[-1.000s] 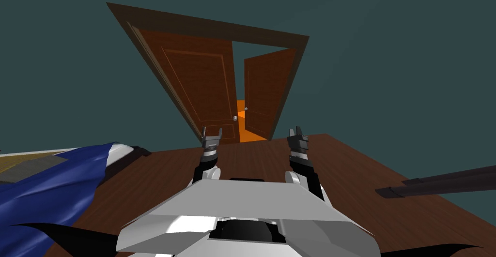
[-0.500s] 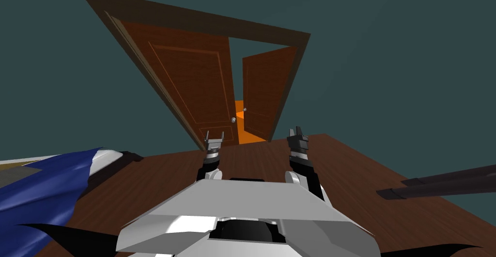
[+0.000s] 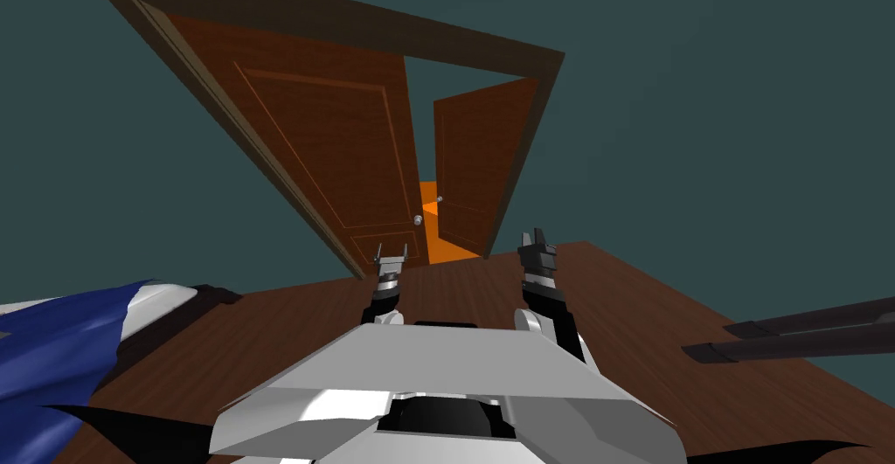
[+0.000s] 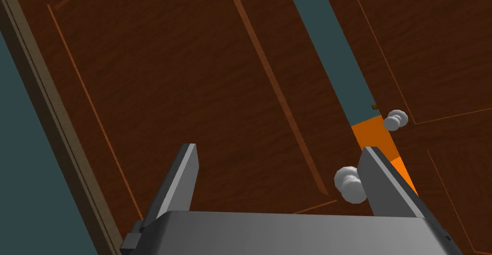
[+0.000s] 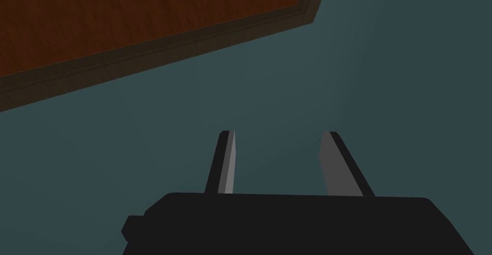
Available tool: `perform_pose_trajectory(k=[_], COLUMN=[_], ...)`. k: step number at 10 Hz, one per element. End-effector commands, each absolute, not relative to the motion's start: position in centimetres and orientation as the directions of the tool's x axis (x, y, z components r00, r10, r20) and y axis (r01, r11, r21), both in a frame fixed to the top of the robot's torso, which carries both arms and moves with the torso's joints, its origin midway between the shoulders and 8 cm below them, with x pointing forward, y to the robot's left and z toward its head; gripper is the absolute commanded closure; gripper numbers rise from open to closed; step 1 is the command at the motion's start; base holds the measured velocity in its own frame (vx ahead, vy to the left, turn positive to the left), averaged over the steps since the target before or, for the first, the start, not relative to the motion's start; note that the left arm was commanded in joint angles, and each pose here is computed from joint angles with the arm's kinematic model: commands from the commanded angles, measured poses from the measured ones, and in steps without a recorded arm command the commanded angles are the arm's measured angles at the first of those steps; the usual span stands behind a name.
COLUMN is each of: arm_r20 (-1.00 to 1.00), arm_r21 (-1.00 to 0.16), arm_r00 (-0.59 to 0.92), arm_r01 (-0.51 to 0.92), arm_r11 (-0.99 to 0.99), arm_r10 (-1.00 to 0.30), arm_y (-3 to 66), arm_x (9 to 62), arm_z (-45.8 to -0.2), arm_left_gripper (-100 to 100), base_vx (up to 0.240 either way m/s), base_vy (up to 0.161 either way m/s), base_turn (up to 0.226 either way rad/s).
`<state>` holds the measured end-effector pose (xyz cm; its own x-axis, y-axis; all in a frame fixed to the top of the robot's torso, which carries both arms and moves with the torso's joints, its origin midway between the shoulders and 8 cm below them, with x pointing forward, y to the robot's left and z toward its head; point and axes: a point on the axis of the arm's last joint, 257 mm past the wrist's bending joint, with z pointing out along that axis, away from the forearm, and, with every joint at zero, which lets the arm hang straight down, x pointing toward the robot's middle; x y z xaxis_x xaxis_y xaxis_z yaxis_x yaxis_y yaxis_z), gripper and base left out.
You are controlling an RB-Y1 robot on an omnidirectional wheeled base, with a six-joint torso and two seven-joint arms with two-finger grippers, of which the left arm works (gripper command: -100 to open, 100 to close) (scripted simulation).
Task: Push the door open
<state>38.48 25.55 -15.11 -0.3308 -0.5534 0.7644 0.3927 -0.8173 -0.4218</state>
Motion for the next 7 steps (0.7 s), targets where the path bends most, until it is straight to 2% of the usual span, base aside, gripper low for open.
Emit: perform_pose_trajectory(k=[1, 7], arm_r20=[0.793, 0.889], arm_r21=[-0.395, -0.288], arm_r00=[-0.323, -0.268], arm_r01=[0.372, 0.304], arm_r11=[-0.84, -0.908], arm_r10=[-0.516, -0.371], arm_y=[25.7, 26.0], arm_x=[38.6, 38.5], arm_z=[-16.4, -22.1], arm_left_gripper=[-100, -100], base_vx=[0.085, 0.113], base_vy=[0.008, 0.009], base_turn=[-0.031, -0.041])
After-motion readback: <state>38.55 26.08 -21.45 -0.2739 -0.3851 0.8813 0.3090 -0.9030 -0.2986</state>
